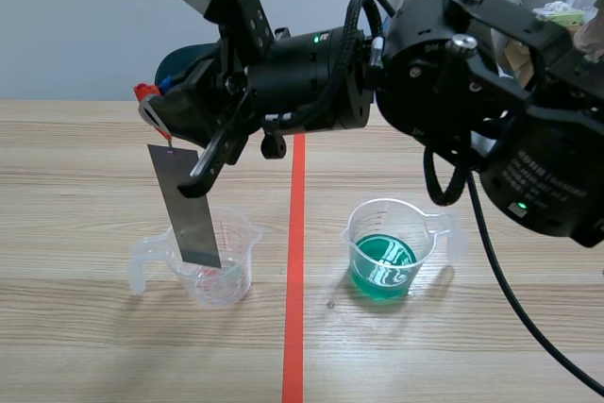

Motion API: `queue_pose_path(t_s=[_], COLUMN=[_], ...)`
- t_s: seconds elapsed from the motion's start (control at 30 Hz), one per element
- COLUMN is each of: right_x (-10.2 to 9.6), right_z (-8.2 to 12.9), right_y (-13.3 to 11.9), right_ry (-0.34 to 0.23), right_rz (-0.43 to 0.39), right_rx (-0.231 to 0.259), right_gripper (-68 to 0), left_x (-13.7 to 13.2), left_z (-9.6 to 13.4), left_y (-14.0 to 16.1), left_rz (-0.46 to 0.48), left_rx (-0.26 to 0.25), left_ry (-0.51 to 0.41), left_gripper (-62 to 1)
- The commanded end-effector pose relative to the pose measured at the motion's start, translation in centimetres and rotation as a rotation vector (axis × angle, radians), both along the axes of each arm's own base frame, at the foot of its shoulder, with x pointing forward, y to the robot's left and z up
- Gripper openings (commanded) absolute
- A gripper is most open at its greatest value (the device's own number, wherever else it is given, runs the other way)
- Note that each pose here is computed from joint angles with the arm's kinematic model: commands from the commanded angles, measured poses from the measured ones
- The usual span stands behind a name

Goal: Do the redox reaction experiment

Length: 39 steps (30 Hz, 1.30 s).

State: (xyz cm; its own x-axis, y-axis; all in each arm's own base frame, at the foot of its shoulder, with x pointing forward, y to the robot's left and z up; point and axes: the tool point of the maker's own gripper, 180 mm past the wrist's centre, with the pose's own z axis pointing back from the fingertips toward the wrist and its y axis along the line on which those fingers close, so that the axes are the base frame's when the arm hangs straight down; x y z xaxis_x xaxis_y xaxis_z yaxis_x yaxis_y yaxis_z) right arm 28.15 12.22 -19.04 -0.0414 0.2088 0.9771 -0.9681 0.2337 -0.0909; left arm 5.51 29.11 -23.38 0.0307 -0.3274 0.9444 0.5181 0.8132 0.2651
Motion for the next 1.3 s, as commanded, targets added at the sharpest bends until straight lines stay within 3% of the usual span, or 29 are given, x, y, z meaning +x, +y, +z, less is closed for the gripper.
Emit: queue_pose_path(t_s=[0.0, 0.47, 1.2, 1.27], right_x=[0.1, 2.1, 1.5, 1.5], right_z=[0.8, -3.5, -4.0, -4.2], right_y=[0.4, 0.2, 0.3, 0.2], right_ry=[-0.014, -0.014, -0.040, -0.055], right_rz=[0.005, -0.044, 0.000, 0.004], right_rx=[0.037, -0.016, -0.053, -0.071], right_gripper=[-66.9, -66.9, -66.8, -63.8], left_x=[0.1, 0.1, 0.1, 0.1], left_z=[0.5, 0.5, 0.5, 0.5], left_y=[0.0, 0.0, 0.0, 0.0], left_rz=[0.002, 0.001, 0.001, 0.002], left_rx=[-0.011, -0.011, -0.011, -0.010], left_ry=[-0.023, -0.023, -0.022, -0.021], left_gripper=[1.4, 1.4, 1.4, 1.4])
